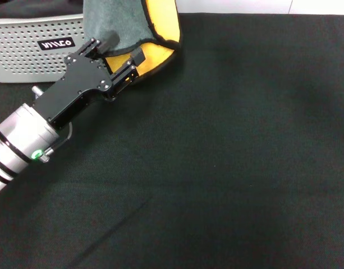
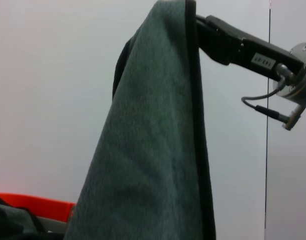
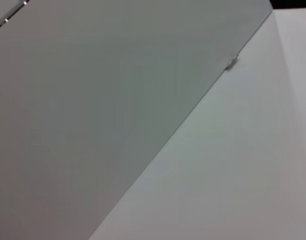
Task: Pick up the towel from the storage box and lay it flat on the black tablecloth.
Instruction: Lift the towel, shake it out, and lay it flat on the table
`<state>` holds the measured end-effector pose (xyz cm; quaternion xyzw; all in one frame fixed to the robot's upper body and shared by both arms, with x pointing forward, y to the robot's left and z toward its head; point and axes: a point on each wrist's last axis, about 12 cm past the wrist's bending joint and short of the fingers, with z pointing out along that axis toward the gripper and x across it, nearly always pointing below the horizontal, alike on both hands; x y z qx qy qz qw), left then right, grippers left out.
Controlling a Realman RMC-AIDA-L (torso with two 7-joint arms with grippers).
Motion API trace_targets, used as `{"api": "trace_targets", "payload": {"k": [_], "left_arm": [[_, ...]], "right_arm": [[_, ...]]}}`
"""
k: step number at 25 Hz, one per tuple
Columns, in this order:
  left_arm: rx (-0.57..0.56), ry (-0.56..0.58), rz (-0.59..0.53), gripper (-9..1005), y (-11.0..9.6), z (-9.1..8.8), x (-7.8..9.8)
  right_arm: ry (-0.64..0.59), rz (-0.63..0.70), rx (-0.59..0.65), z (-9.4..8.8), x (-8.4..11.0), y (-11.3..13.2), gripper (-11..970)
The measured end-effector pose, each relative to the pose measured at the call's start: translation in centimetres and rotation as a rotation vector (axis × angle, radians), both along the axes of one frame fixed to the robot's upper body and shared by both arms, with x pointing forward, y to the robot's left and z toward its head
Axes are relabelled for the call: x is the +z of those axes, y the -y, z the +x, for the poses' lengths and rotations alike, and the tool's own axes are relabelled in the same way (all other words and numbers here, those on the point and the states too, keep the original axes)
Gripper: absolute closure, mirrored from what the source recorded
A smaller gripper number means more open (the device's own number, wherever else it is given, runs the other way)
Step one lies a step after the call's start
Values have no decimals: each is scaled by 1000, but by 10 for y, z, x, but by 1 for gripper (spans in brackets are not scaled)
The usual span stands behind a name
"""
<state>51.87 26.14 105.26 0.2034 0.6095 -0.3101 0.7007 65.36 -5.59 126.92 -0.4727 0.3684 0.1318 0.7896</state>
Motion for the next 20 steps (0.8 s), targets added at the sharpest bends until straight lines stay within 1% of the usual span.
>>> {"api": "trace_targets", "payload": {"k": [20], "left_arm": [[-23, -26, 8, 321, 3, -7, -6]], "right_arm": [[40, 4, 2, -1, 8, -3, 947]]}}
